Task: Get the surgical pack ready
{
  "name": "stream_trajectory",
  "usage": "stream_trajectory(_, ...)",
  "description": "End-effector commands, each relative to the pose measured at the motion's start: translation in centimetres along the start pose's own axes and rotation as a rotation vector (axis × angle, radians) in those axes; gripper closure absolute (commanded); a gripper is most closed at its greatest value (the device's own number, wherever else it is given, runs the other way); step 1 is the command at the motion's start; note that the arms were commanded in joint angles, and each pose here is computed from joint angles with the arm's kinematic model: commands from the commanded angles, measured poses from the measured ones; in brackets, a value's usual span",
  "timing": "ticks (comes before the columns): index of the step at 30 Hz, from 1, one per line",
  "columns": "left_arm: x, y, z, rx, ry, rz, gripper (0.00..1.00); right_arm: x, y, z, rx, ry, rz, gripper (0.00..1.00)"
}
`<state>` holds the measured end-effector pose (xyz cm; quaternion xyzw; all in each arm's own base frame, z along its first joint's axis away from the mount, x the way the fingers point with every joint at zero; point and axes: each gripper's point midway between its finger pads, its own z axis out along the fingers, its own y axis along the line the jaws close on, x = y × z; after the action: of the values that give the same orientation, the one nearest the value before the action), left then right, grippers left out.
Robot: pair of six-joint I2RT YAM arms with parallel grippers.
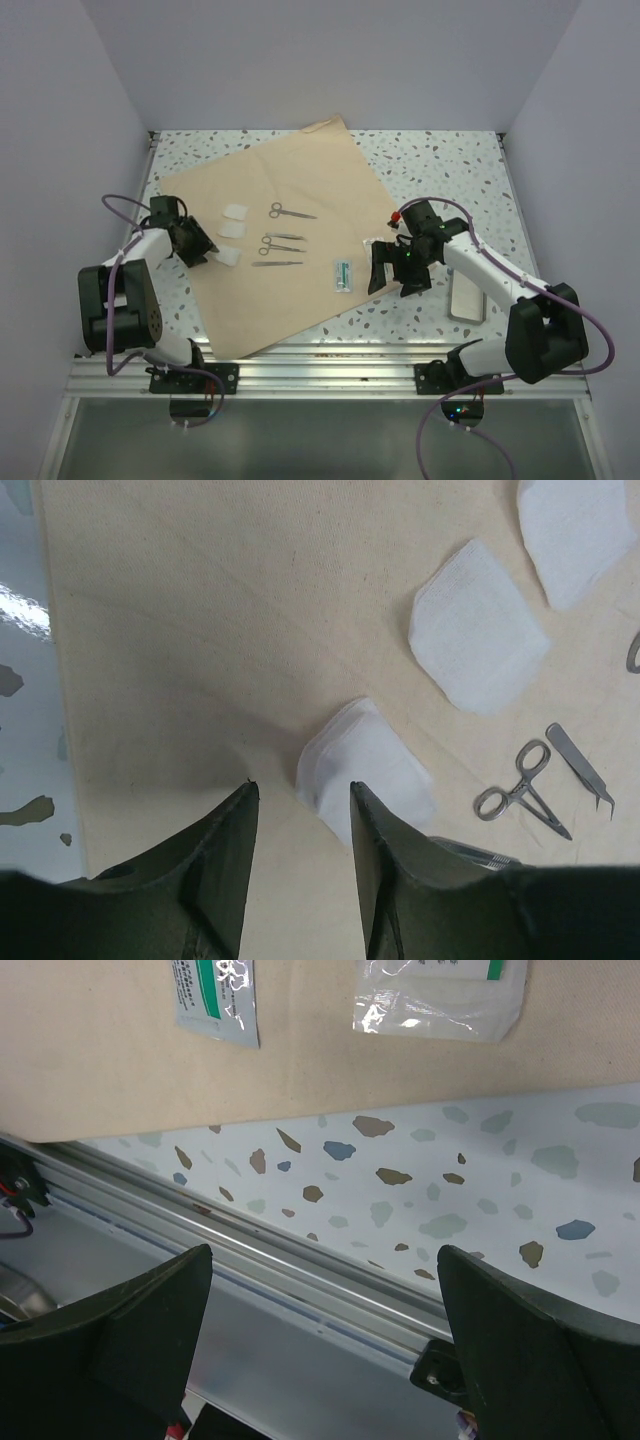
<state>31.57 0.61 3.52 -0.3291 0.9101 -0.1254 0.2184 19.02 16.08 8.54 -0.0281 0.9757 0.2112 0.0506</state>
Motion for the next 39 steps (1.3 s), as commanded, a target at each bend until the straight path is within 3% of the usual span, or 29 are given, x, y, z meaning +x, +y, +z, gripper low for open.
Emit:
stream_trajectory(1, -1.8, -1.0, 0.3, 0.047, -0.047, 0.020, 0.55, -0.2, 0.4, -0.2, -0.015, -0.005, -0.006, 0.01)
stream_trajectory(21, -0.7, -0.4, 1.9, 0.046, -0.005, 0.015, 0.69, -0.1, 0.3, 0.2, -0.013, 0.007, -0.001, 0.01)
stream_trajectory(33, -1.3, -1.0, 1.2, 0.061, -0.018, 0.046, 1.00, -0.1, 0.4, 0.2, -0.019, 0.003, 0.001, 0.01)
stream_trajectory(39, -0.6, -0.9, 1.1, 0.075, -0.003, 0.044, 1.00, -0.4, 0.4, 0.2, -0.019, 0.003, -0.005, 0.01)
